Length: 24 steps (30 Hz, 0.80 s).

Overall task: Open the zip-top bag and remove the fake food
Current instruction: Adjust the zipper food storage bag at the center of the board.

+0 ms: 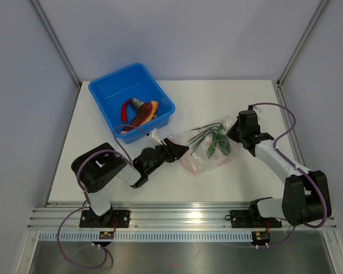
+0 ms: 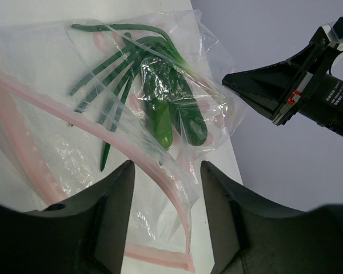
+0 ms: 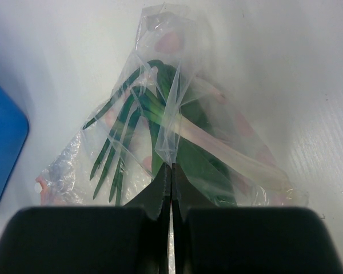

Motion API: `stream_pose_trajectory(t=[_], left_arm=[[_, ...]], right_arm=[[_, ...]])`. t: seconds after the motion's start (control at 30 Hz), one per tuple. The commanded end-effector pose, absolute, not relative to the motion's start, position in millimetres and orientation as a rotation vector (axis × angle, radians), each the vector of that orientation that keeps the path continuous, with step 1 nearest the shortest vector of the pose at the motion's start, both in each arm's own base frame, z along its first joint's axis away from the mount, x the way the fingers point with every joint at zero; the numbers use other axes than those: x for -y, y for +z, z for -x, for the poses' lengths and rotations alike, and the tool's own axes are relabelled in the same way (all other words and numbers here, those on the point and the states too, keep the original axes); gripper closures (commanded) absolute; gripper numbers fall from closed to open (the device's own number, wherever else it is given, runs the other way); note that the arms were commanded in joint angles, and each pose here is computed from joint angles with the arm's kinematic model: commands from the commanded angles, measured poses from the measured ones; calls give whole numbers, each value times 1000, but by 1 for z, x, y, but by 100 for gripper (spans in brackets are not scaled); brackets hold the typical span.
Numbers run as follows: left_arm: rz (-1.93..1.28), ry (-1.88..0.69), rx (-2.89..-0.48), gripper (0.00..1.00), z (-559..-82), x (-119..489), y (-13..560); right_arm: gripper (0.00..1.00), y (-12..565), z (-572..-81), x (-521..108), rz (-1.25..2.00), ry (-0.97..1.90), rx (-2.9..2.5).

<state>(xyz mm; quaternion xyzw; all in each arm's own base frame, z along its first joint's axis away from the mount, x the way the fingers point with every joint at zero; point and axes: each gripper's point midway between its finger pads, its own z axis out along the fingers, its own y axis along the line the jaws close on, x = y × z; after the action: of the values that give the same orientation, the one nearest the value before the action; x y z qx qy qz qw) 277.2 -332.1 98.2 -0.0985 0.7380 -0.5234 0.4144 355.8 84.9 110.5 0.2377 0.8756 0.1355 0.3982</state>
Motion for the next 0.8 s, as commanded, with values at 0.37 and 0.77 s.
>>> stream_pose_trajectory(t=[0.37,0.77], left_arm=[[247,-1297,-1777,81,-298,343,119],[243,-1350,-1720,100,-296,321,129]], right_arm=[[100,118,-365,-86,-625,365,-2184],[100,105,-365,-70,-757,428,-2182]])
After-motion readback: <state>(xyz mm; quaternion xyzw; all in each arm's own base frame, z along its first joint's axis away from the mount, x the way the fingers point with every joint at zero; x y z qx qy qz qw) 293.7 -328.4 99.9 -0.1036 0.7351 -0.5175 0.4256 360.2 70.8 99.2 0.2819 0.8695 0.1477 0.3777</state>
